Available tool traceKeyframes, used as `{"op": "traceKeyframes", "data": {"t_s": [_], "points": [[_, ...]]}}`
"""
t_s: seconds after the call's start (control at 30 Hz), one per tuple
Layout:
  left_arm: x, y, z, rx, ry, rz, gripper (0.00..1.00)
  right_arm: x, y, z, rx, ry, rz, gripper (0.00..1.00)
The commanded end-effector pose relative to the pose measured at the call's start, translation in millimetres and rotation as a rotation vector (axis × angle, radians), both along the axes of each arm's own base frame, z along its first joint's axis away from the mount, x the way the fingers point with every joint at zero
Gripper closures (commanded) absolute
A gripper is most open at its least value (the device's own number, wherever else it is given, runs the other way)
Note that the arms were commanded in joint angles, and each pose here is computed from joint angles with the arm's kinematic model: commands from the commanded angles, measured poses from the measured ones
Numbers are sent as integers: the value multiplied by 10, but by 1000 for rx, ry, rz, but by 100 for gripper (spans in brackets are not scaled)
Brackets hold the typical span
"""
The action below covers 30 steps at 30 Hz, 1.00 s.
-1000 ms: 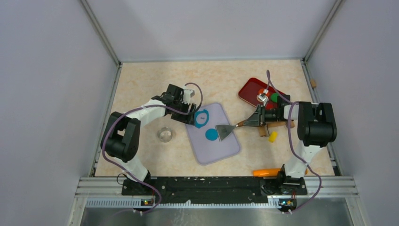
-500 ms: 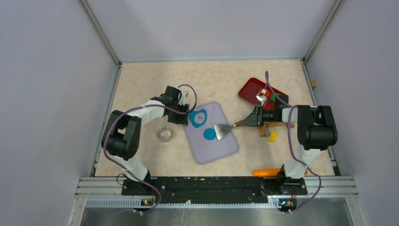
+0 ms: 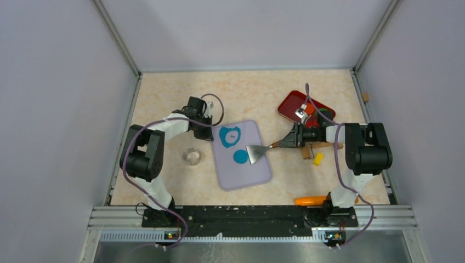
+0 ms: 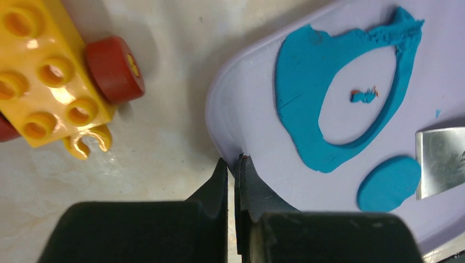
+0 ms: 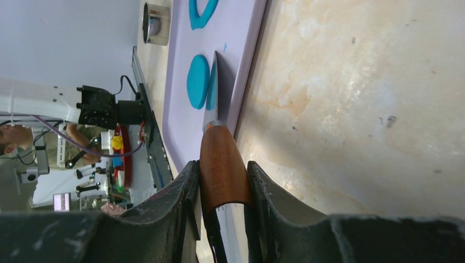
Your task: Roll out the dumpling wrappers from the dough
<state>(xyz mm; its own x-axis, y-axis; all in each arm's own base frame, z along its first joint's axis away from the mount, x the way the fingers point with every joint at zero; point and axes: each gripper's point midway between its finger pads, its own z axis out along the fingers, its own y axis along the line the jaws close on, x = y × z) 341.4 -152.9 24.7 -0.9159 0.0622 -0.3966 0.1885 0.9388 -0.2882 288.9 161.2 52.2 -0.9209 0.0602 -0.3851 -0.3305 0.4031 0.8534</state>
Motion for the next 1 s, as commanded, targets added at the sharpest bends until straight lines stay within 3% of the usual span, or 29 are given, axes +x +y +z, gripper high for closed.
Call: {"op": "traceKeyframes", "data": {"t_s": [0.0,0.33,0.97], "points": [[-29,262,-231,120,25,-12,100,217,-63,-349,-212,-68,-65,100],[-45,384,-229,128,43,43,100,303,35,-337,-195,-60,-134,100],[55,216,-214,41,41,64,100,137,177,-378,-215,-54,-46,100]]}}
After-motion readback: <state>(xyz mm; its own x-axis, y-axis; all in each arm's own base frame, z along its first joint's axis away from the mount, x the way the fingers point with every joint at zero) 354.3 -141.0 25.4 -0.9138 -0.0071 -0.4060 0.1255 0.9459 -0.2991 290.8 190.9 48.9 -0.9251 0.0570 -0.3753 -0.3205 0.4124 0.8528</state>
